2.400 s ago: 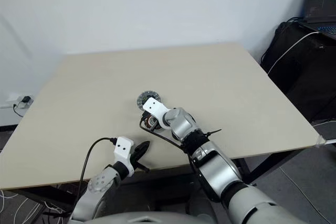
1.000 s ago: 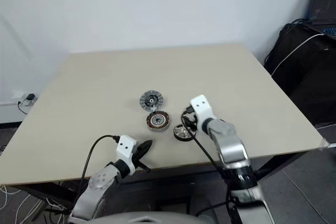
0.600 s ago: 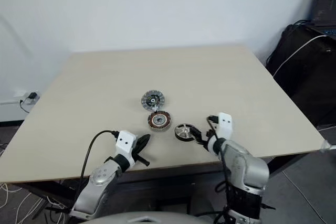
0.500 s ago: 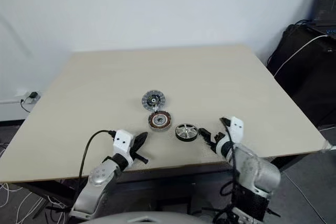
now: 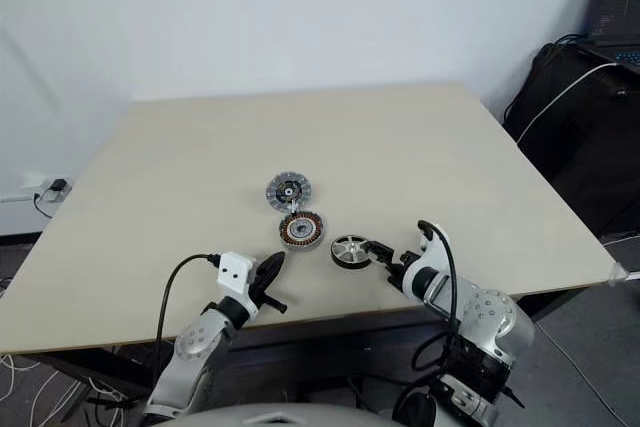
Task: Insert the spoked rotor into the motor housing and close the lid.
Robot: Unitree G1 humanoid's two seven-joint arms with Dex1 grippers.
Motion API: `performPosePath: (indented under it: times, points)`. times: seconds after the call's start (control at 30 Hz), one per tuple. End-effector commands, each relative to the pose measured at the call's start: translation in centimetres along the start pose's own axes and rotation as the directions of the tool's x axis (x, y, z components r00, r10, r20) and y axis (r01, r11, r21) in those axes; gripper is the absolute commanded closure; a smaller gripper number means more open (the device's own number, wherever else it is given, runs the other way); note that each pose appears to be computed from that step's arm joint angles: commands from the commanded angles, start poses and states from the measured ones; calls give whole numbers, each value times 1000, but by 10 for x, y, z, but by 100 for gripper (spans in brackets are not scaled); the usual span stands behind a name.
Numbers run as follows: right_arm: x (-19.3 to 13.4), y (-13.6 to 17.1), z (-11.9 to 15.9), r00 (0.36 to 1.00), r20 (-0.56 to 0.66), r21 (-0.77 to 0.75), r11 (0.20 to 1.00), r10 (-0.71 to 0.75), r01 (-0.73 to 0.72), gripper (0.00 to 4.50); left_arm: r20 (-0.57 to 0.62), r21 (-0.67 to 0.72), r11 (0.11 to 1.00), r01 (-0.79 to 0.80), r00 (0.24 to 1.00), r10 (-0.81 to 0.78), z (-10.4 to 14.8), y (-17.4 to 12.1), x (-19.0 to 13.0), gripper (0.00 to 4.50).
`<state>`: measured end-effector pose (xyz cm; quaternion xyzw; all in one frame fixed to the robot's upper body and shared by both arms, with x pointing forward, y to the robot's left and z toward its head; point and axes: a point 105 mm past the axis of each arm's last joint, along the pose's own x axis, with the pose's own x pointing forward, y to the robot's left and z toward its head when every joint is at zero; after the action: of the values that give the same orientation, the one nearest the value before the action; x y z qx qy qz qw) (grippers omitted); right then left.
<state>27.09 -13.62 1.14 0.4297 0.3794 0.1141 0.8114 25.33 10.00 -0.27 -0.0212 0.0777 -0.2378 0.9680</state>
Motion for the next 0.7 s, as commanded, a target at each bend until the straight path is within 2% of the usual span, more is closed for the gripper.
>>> performPosePath:
  times: [0.03,0.27,0.43,0.53,0.7]
  points:
    - [20,35,-16,986,-21,86,983,164,-161,1,28,-15,1000,11,1000,-10,5,0,1,450]
    - [32,36,-20,976,-28,161,965,215,-208,1,31,-22,1000,20,999,-19,6,1,1,450]
    - [39,33,-18,971,9,232,944,237,-233,1,34,-15,1000,23,999,-23,9,4,2,450]
    - [41,32,-17,968,24,262,933,251,-248,61,32,-14,1000,23,999,-23,9,5,1,450]
    - [43,27,-21,974,5,264,939,228,-221,226,26,-15,1000,25,999,-24,9,5,0,450]
